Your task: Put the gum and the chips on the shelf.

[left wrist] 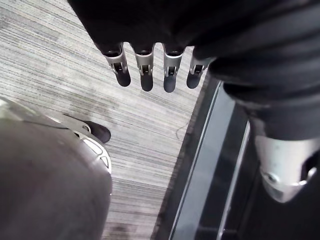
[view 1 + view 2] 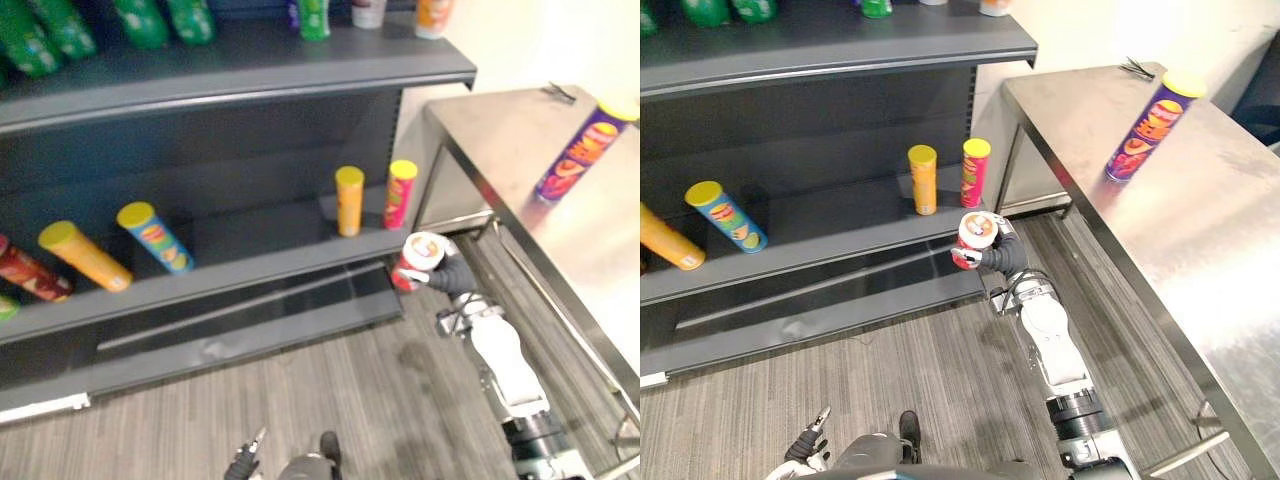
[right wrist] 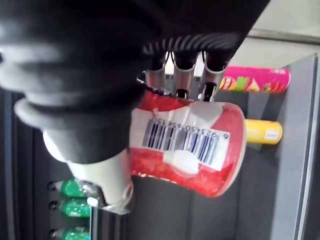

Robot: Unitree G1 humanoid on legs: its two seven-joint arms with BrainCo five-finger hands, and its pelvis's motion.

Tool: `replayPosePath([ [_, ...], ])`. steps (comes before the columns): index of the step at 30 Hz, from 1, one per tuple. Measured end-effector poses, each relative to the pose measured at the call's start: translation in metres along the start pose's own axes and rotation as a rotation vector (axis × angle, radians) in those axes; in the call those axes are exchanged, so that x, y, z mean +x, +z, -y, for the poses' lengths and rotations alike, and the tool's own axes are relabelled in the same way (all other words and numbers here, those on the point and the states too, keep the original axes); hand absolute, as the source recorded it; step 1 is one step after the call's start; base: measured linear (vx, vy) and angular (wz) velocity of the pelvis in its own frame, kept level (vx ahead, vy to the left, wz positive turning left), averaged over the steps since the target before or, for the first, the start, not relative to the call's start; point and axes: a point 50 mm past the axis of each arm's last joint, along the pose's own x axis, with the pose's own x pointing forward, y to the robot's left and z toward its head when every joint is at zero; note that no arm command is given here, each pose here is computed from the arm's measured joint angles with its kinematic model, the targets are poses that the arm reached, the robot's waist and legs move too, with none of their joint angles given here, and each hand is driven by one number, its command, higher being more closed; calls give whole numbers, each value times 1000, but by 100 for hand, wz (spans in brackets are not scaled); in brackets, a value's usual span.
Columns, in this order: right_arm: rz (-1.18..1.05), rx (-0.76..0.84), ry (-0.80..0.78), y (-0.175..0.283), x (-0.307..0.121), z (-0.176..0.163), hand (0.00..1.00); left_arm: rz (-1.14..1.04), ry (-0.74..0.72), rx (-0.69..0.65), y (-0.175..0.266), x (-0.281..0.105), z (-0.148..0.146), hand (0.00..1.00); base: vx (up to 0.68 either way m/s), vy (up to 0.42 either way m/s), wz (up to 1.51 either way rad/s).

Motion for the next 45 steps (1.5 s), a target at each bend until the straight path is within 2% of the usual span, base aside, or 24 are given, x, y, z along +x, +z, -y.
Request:
replayPosePath([
  [3, -34, -5, -5, -7, -8, 3, 100, 3, -11, 46, 0, 0, 0, 0, 75, 113, 98],
  [14, 2, 88, 23, -3, -18, -20, 100, -51, 84, 39, -11, -2, -19, 0, 116, -23, 61],
  [25, -33, 125, -51, -12, -30, -6, 100, -53, 75, 60, -10, 0, -15, 0, 97, -109, 10],
  [45, -66, 170, -56, -19, -39, -9, 100, -41, 21, 52, -3, 3, -2, 0, -55, -16, 8],
])
